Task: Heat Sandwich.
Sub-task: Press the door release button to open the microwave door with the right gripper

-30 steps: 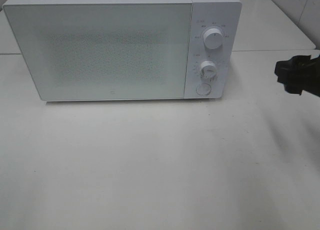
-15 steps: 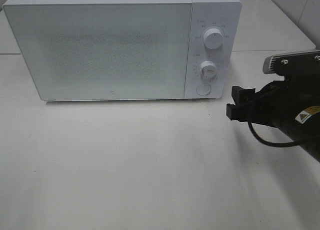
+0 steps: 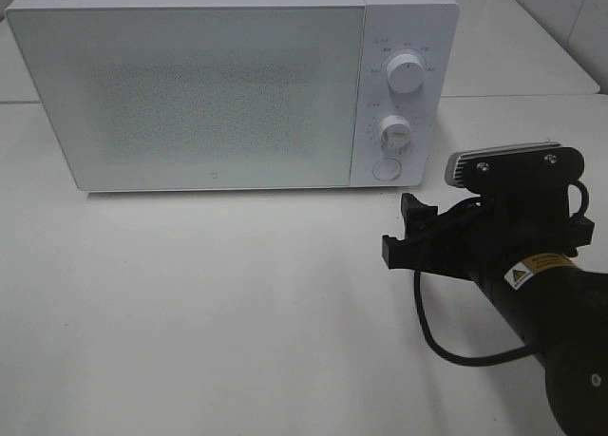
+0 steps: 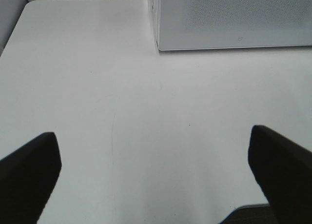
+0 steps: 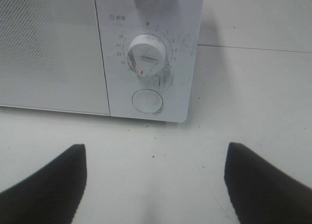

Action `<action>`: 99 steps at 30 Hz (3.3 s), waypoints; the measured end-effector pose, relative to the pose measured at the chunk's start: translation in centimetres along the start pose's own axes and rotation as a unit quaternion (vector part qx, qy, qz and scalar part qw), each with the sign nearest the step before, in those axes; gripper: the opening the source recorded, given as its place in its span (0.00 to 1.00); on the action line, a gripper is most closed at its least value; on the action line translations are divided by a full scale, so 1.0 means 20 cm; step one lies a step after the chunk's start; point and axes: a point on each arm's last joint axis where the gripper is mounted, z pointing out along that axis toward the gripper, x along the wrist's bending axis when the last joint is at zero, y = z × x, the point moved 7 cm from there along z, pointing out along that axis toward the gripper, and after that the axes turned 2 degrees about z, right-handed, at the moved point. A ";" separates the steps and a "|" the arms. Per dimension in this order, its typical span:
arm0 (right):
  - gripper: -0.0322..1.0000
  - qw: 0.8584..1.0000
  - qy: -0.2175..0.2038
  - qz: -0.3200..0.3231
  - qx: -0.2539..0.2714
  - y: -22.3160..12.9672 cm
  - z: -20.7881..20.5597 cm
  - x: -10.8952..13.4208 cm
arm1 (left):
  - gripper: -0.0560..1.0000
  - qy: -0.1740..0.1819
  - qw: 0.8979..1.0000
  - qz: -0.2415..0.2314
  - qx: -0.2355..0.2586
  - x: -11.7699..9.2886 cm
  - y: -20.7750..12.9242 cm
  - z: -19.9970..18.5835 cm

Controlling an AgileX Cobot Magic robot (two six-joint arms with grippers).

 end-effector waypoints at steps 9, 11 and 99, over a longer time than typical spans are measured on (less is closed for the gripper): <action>0.76 1.000 -0.009 0.012 -0.002 0.00 0.00 0.01 | 0.99 0.000 1.000 0.000 0.000 0.00 0.00 0.00; 0.76 1.000 -0.009 0.017 -0.002 0.00 0.00 0.01 | 0.99 0.000 1.000 0.000 0.000 0.00 0.00 0.00; 0.04 0.687 -0.063 0.722 0.057 -0.07 0.61 0.09 | 0.99 0.000 1.000 0.000 0.000 0.00 0.00 0.00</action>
